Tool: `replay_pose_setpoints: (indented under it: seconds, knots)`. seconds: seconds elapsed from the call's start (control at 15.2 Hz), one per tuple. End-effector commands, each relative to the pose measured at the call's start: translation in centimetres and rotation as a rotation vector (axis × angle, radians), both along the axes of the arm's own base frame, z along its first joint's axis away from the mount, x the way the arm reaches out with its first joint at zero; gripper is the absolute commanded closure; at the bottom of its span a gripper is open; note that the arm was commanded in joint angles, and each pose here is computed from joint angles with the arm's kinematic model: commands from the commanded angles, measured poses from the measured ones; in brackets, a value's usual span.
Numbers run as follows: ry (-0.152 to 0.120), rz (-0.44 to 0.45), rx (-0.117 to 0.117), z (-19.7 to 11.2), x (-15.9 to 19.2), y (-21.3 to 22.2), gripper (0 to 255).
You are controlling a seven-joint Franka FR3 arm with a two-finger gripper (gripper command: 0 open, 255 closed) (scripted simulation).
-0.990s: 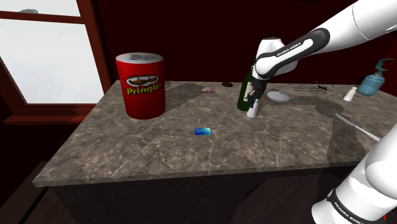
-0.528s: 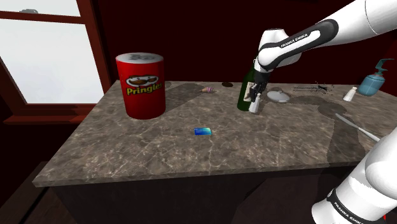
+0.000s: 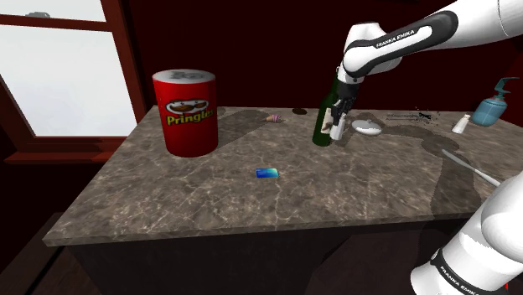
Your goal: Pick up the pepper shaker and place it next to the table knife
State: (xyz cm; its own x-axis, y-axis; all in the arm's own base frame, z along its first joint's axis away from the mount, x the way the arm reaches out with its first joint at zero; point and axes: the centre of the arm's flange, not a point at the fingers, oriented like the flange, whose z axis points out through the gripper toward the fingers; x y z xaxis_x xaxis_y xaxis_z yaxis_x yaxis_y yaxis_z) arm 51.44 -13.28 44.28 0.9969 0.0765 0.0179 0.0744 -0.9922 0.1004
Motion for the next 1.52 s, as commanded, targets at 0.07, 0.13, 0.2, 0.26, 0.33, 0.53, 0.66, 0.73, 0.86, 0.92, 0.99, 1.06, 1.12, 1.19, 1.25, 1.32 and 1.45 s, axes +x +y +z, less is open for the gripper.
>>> replay_pose_setpoints:
  seconds: [0.07,0.13,0.2,0.26,0.33,0.53,0.66,0.73,0.86,0.92,0.99,1.06,1.12,1.19,1.25,1.32,1.45]
  knots:
    - [0.0,0.0,0.0,1.7,0.0,0.0,255]
    - [0.0,0.0,0.0,2.2,0.0,0.0,255]
    - [0.0,0.0,0.0,2.8,0.0,0.0,255]
    - [0.0,0.0,0.0,3.3,0.0,0.0,255]
    - [0.0,0.0,0.0,3.8,0.0,0.0,255]
    - [0.0,0.0,0.0,5.4,0.0,0.0,255]
    - [0.0,0.0,0.0,6.4,0.0,0.0,255]
    - [0.0,0.0,0.0,7.0,0.0,0.0,255]
    - [0.0,0.0,0.0,8.0,0.0,0.0,255]
    - [0.0,0.0,0.0,8.6,0.0,0.0,255]
    - [0.0,0.0,0.0,8.7,-0.1,0.0,255]
    - [0.0,0.0,0.0,8.7,-0.8,-1.1,255]
    - [0.0,0.0,0.0,8.7,-1.5,-2.3,255]
    - [0.0,0.0,0.0,8.7,-2.2,-3.4,255]
    - [0.0,0.0,0.0,8.7,-2.9,-4.5,255]
    - [0.0,0.0,0.0,8.7,-3.6,-5.6,255]
    - [0.0,0.0,0.0,8.7,-5.0,-7.8,255]
